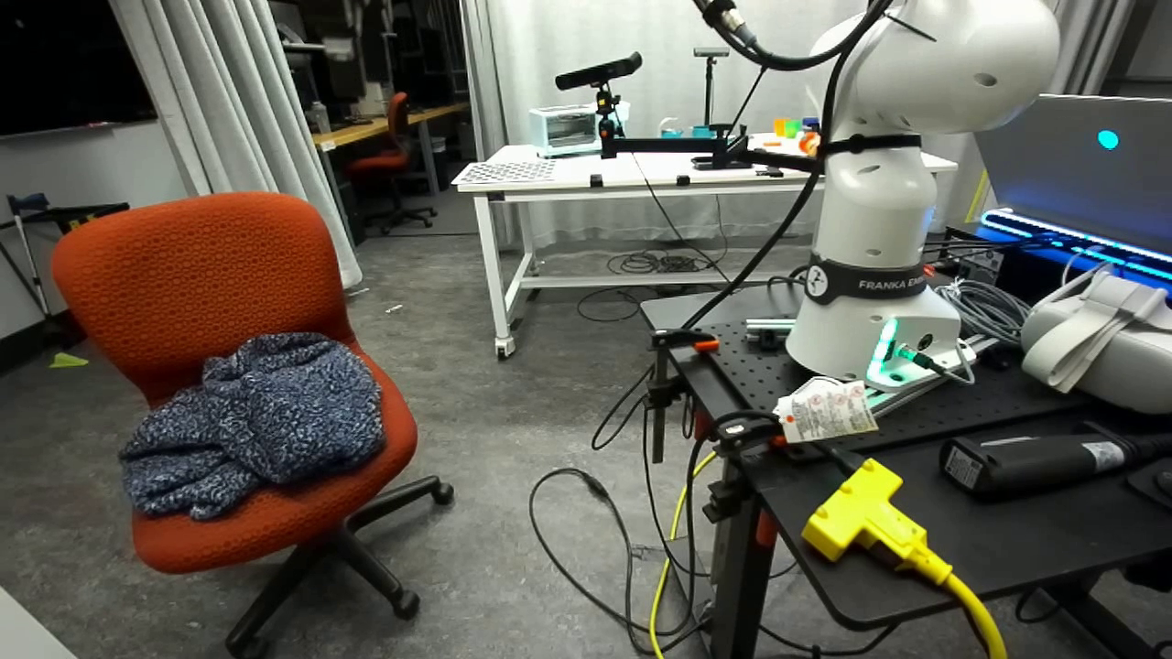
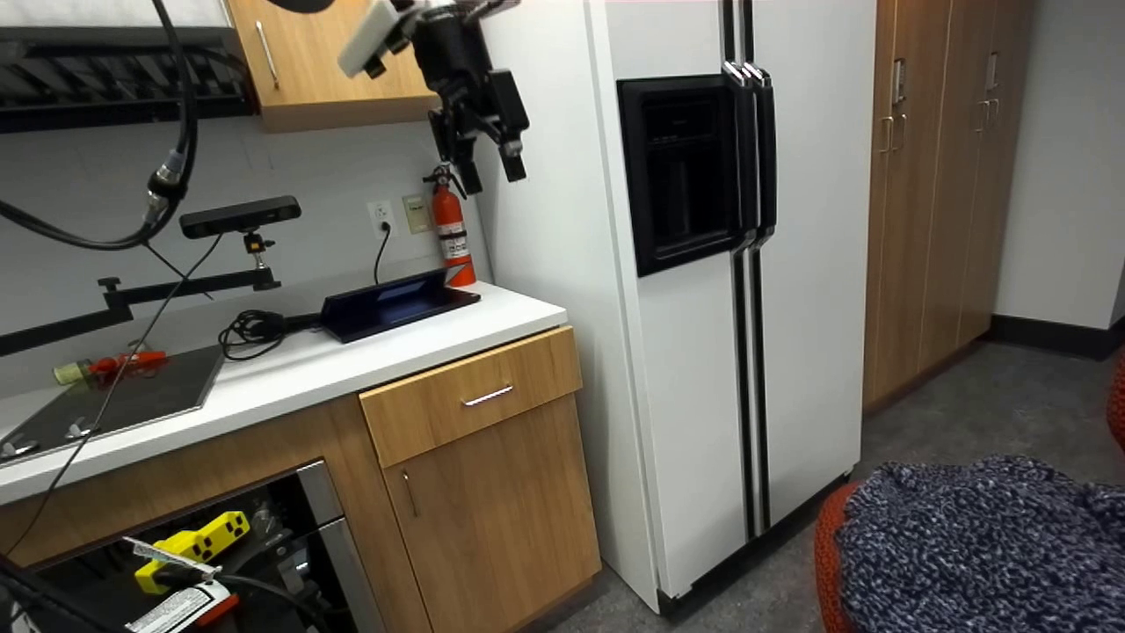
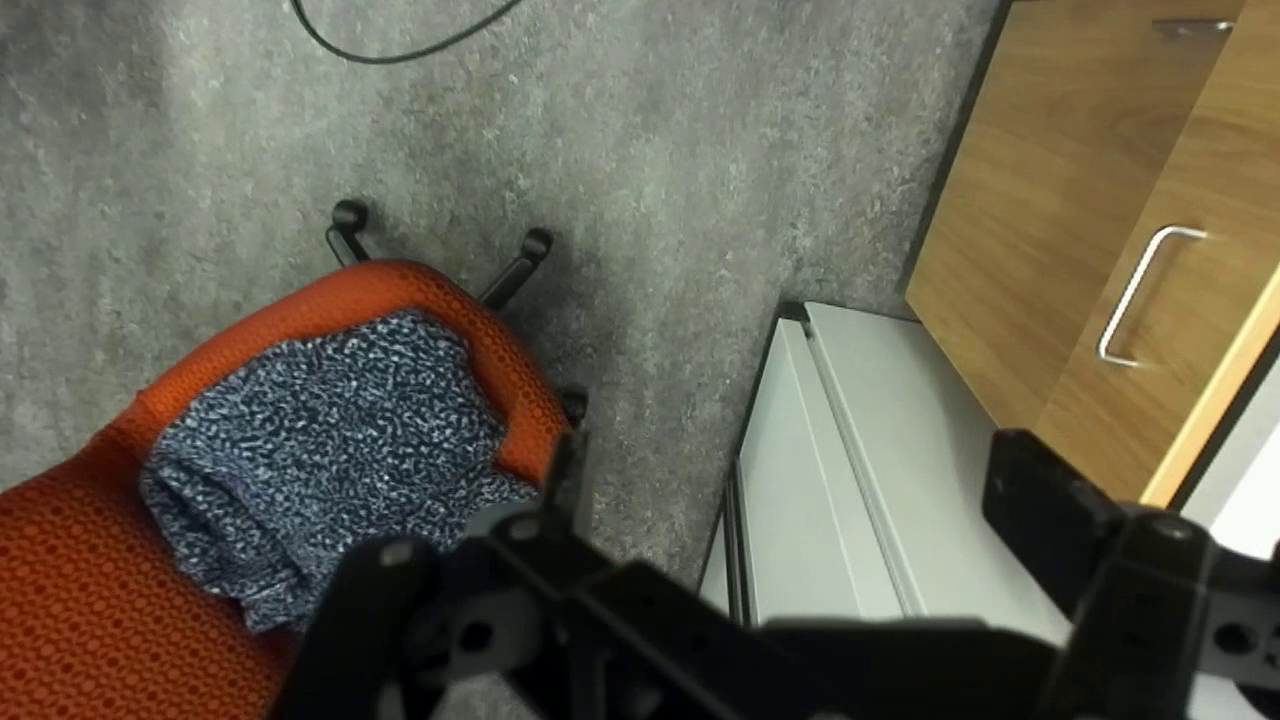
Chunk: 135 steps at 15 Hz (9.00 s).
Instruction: Open the drawer on the far right
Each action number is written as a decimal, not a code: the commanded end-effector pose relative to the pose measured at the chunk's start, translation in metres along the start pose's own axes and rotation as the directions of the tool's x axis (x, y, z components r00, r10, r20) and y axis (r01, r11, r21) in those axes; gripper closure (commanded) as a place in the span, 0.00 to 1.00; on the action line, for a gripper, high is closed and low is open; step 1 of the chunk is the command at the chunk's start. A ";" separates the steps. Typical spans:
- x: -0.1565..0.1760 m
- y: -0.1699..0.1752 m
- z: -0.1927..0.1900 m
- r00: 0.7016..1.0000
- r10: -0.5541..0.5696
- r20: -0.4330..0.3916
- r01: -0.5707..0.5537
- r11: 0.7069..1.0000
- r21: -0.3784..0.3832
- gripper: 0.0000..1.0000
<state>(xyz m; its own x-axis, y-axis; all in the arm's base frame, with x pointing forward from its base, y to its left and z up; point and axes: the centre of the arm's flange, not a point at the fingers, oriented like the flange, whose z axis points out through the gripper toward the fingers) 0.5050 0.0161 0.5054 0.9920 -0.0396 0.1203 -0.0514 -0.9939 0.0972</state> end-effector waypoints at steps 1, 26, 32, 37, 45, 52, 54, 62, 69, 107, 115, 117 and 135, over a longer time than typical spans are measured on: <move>0.059 -0.020 0.037 0.999 -0.033 -0.012 0.034 0.999 0.028 0.00; 0.020 -0.096 0.152 0.994 -0.032 0.108 0.010 0.980 0.199 0.00; 0.023 -0.109 0.175 0.989 -0.071 0.128 0.037 0.967 0.252 0.00; 0.022 -0.141 0.219 0.970 -0.139 0.200 0.041 0.904 0.426 0.00; 0.019 -0.151 0.225 0.966 -0.164 0.202 0.057 0.891 0.451 0.00; 0.041 -0.163 0.259 0.972 -0.173 0.162 0.065 0.852 0.520 0.00; 0.050 -0.172 0.273 0.972 -0.180 0.150 0.078 0.852 0.518 0.00; 0.092 -0.223 0.298 0.973 -0.224 0.046 0.168 0.836 0.522 0.00; 0.103 -0.246 0.314 0.958 -0.284 0.023 0.234 0.831 0.505 0.00; 0.097 -0.129 0.253 0.970 -0.236 -0.052 0.242 0.941 0.238 0.00; 0.078 -0.184 0.279 0.967 -0.255 -0.020 0.237 0.867 0.438 0.73; 0.071 -0.187 0.297 0.962 -0.273 0.015 0.242 0.878 0.413 0.89; 0.040 -0.134 0.352 0.909 -0.392 0.144 0.377 0.919 0.117 1.00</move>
<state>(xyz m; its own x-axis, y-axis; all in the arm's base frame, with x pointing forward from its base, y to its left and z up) 0.6044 0.1248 0.1467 0.9378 0.3438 -0.0481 0.3407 -0.9381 -0.0615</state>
